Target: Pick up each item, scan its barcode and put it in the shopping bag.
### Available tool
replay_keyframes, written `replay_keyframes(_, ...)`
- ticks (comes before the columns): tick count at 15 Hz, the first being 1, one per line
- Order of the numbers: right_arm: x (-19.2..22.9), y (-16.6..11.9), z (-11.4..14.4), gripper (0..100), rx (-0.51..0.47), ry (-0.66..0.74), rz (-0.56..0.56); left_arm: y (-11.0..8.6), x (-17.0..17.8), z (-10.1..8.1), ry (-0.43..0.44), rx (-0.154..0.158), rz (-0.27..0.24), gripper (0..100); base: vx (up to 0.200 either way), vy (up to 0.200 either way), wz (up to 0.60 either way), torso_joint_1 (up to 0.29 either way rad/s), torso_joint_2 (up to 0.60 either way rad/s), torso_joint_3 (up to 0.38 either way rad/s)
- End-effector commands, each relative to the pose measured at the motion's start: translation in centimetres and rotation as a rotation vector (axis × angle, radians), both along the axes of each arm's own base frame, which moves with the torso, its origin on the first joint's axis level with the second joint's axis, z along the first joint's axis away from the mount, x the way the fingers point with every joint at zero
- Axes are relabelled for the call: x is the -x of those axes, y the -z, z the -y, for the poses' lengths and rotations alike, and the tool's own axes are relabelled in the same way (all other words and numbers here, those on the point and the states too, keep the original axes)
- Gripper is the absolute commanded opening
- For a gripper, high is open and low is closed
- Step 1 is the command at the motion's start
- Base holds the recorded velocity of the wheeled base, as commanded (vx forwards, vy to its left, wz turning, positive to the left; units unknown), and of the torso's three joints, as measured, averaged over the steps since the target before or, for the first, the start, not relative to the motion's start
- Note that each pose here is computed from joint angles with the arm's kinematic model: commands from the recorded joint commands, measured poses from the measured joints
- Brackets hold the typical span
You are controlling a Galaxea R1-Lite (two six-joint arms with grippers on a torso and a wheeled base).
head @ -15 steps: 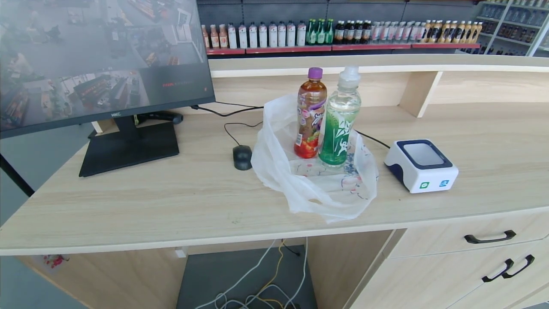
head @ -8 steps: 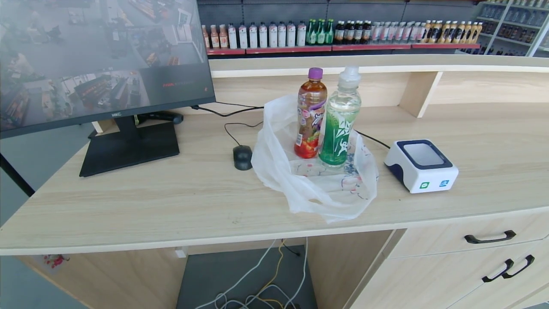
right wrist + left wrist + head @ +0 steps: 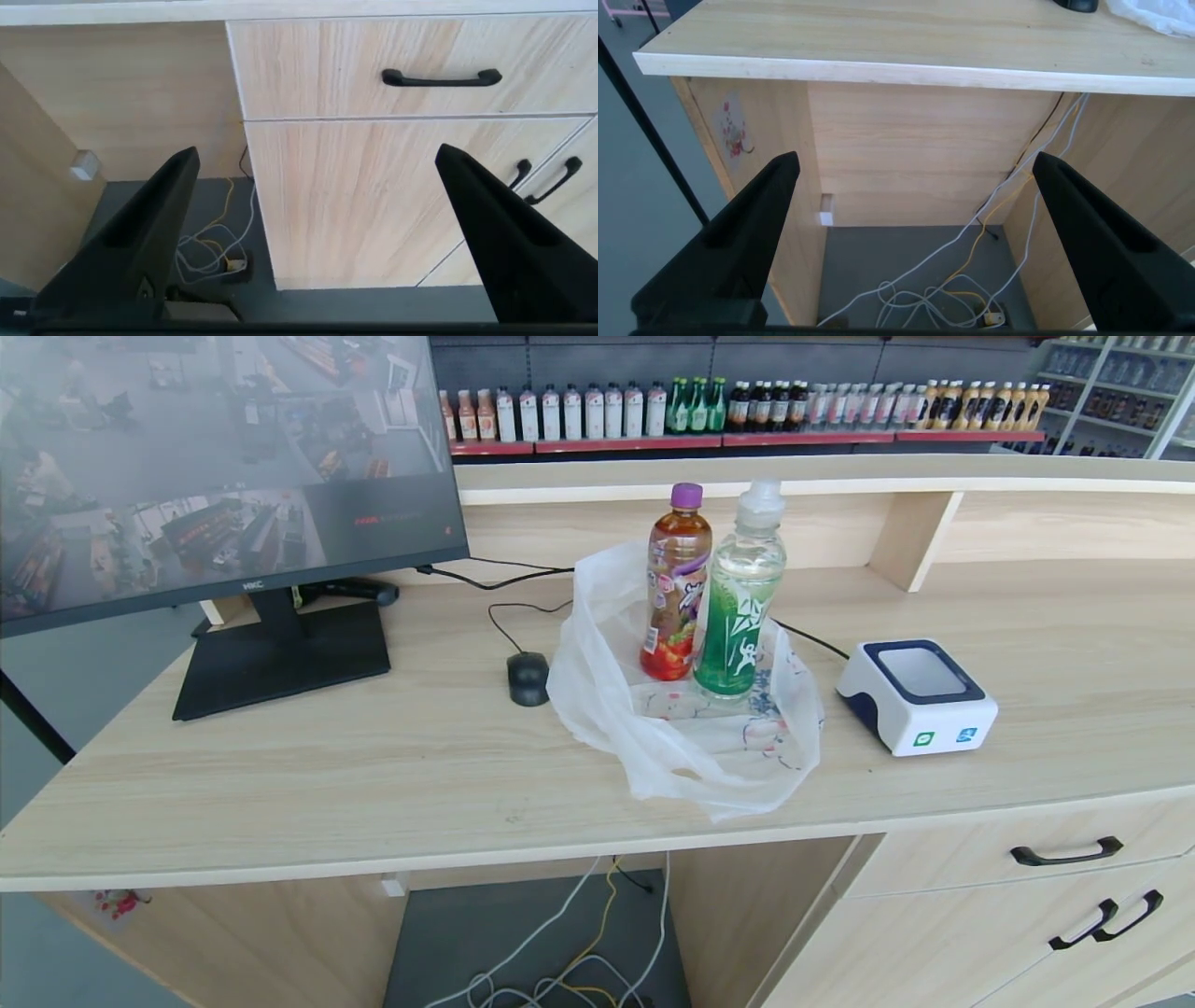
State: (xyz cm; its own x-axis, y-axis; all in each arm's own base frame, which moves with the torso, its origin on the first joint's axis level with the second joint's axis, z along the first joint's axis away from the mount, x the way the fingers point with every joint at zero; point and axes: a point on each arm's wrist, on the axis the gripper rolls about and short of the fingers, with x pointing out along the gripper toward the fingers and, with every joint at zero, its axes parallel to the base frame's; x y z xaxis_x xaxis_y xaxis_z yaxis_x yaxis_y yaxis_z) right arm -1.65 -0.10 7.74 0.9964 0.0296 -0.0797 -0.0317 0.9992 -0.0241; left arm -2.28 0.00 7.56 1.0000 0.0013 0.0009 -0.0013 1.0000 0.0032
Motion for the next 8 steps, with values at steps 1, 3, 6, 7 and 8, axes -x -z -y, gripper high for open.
replay_keyframes(1,0.34,0.10,-0.02,100,0.011,0.015,0.043,0.00,0.00,0.00,-0.002,0.000,0.001,100,0.000,0.000,0.00,0.000,0.00,0.000)
replay_keyframes(3,0.59,0.15,-0.05,100,-0.013,0.030,0.078,0.00,0.00,0.00,0.000,0.002,0.001,100,0.000,0.000,0.00,0.000,0.00,0.000)
replay_keyframes(6,0.62,0.17,-0.06,100,-0.024,0.028,0.079,0.00,0.00,0.00,-0.002,0.002,0.001,100,-0.133,0.000,0.00,-0.002,0.00,0.005)
replay_keyframes(7,0.62,0.16,-0.06,100,-0.024,0.028,0.081,0.00,0.00,0.00,0.000,0.000,0.001,100,-0.200,0.000,0.00,0.012,0.01,0.002)
replay_keyframes(8,0.62,0.17,-0.06,100,-0.022,0.028,0.079,0.00,0.00,0.00,-0.002,-0.001,0.001,100,0.000,0.000,0.00,0.000,0.00,0.000)
